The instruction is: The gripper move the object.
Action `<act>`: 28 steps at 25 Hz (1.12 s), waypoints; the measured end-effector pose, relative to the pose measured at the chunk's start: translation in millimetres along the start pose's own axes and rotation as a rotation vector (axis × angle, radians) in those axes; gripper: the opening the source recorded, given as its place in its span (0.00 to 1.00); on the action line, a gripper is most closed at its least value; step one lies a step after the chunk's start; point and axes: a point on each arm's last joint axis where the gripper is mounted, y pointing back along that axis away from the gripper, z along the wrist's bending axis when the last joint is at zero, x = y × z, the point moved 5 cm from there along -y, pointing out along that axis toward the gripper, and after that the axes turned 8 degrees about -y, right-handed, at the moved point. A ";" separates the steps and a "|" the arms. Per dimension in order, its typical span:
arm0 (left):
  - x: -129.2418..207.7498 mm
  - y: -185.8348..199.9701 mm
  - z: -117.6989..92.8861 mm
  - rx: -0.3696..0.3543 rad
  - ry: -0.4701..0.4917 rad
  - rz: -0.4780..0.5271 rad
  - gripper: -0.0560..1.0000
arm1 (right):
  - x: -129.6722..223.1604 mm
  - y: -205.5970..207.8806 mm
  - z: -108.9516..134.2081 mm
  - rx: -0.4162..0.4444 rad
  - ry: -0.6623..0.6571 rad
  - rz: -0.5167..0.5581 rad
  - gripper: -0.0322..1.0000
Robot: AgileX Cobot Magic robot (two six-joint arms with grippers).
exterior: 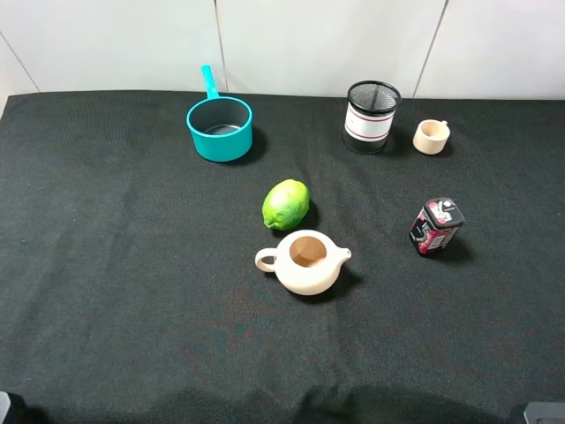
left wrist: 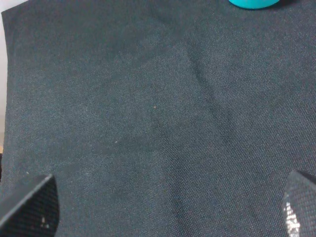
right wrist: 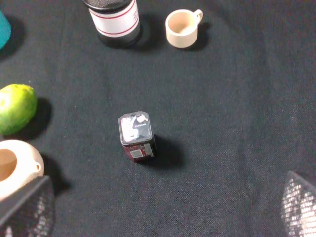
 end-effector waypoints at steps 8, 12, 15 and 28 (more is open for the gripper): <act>0.0 0.0 0.0 0.000 0.000 0.000 0.96 | 21.6 -4.0 -5.7 0.007 0.003 -0.002 0.70; 0.0 0.0 0.0 0.000 0.000 0.000 0.96 | 35.9 2.1 -13.0 0.035 0.022 -0.060 0.70; 0.0 0.0 0.0 0.000 0.000 0.000 0.96 | 48.2 8.1 -19.4 0.059 0.039 -0.125 0.70; 0.0 0.0 0.0 0.000 0.000 0.000 0.96 | 68.8 -4.6 -32.4 0.080 0.066 -0.310 0.70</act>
